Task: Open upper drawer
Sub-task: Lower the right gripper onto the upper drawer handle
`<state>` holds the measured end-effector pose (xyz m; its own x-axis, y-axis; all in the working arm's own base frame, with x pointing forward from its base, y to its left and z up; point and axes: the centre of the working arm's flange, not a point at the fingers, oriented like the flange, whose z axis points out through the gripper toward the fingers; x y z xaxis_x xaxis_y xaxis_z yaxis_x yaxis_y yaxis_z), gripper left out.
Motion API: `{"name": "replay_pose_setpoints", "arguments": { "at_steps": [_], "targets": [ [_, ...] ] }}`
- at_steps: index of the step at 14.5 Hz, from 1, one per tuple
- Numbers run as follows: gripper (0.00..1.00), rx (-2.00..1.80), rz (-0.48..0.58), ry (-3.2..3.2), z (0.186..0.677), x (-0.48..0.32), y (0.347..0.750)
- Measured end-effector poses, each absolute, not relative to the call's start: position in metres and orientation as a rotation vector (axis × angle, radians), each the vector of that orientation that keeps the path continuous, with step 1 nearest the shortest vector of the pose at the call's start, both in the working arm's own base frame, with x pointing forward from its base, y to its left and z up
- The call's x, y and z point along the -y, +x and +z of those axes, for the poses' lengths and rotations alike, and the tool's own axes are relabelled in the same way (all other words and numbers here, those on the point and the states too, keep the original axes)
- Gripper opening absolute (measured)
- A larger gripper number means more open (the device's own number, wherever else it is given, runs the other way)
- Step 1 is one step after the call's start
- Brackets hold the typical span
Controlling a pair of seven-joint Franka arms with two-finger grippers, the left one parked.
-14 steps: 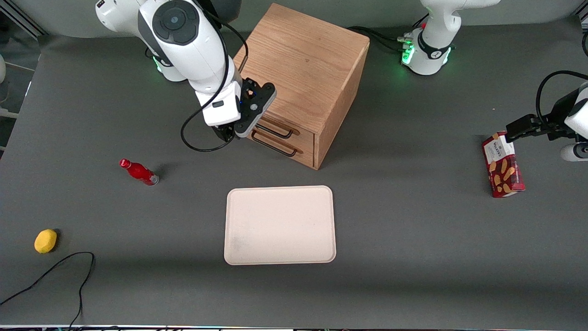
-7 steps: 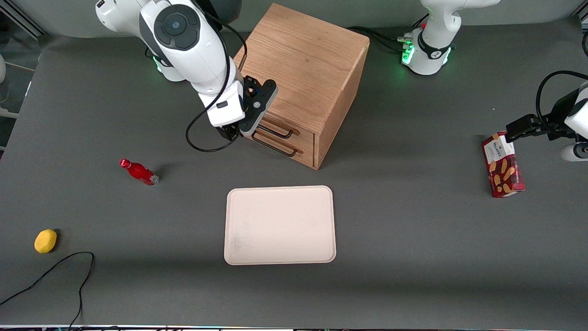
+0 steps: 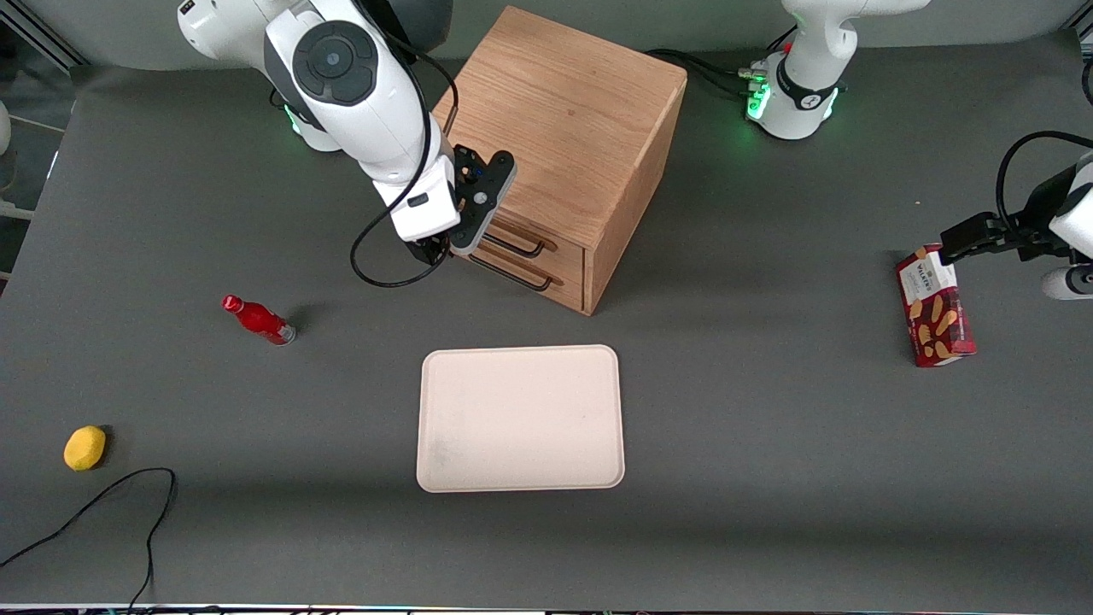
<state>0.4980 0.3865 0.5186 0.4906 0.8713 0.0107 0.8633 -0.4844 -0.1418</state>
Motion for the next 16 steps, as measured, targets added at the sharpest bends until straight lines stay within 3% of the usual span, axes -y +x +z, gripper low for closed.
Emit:
{"name": "replay_pose_setpoints", "arguments": {
  "at_steps": [16],
  "targets": [
    [1.00,1.537,0.106,-2.626,0.461,-0.387,0.506]
  ]
}}
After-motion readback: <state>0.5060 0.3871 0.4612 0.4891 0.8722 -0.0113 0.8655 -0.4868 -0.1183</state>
